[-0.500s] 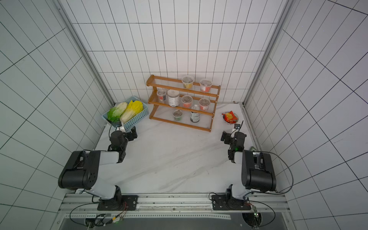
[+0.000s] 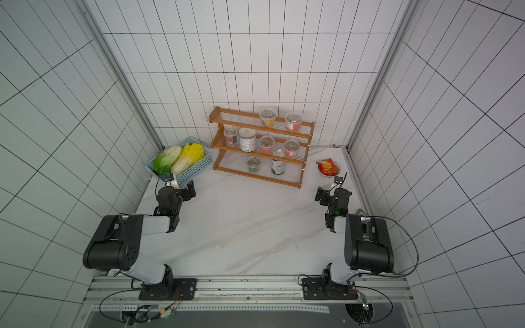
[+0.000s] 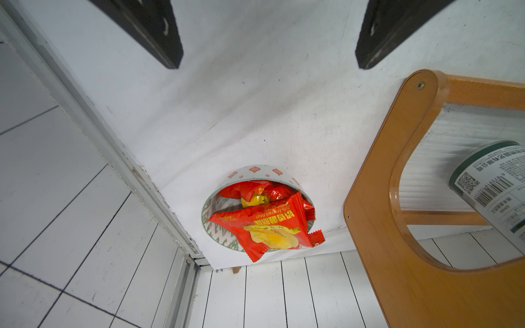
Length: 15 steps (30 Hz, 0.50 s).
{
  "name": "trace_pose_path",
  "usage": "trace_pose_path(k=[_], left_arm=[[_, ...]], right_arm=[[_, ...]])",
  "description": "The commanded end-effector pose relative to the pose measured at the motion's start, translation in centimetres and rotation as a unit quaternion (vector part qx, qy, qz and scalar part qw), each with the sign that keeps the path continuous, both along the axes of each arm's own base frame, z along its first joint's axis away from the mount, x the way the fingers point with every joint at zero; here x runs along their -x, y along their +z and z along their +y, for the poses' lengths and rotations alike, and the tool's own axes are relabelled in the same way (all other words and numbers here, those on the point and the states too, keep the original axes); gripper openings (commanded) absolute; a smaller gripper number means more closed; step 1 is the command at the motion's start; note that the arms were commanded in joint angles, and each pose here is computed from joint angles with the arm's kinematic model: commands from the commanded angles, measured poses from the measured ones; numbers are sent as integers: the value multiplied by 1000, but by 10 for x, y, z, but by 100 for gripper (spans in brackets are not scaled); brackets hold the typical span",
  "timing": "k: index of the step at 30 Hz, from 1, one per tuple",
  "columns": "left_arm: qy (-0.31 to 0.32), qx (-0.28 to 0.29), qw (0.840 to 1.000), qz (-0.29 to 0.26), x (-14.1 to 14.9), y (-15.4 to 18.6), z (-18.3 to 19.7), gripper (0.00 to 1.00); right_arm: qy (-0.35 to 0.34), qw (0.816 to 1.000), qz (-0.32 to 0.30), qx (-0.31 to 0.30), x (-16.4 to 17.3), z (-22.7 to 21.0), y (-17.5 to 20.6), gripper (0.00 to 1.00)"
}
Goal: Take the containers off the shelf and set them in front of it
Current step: Adjust the shelf at the center of the board.
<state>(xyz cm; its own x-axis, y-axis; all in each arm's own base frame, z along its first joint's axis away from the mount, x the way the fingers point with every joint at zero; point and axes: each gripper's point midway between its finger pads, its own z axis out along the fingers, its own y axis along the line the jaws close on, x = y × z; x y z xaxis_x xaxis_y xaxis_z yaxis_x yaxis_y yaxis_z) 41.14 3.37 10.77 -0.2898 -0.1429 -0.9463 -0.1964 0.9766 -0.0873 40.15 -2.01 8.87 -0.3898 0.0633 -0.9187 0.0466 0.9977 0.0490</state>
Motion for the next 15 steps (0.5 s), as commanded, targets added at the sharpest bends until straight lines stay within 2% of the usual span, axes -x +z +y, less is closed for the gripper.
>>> trace_pose_path(k=[1,2,5,8,11,15], left_arm=[[-12,-5,1000,-20,-2,12,-4,98],[-20,-11,999,-33,-3,22,-6,97],[-15,-7,1000,-15,0,44,-5,98],[-10,29,999,-19,1,80,-7,98],[-86,63,994,-39,-1,117,-37,98],[-174,87,981,-28,0,137,-77,98]], right_arm=[[1,1000,-10,-1,0,1,4,99],[-3,1000,-19,-1,0,0,8,99],[-3,1000,-25,4,6,1,29,99],[17,999,-27,16,9,10,53,99],[32,997,-72,-19,8,22,90,99],[82,992,-84,-53,-2,42,129,99]])
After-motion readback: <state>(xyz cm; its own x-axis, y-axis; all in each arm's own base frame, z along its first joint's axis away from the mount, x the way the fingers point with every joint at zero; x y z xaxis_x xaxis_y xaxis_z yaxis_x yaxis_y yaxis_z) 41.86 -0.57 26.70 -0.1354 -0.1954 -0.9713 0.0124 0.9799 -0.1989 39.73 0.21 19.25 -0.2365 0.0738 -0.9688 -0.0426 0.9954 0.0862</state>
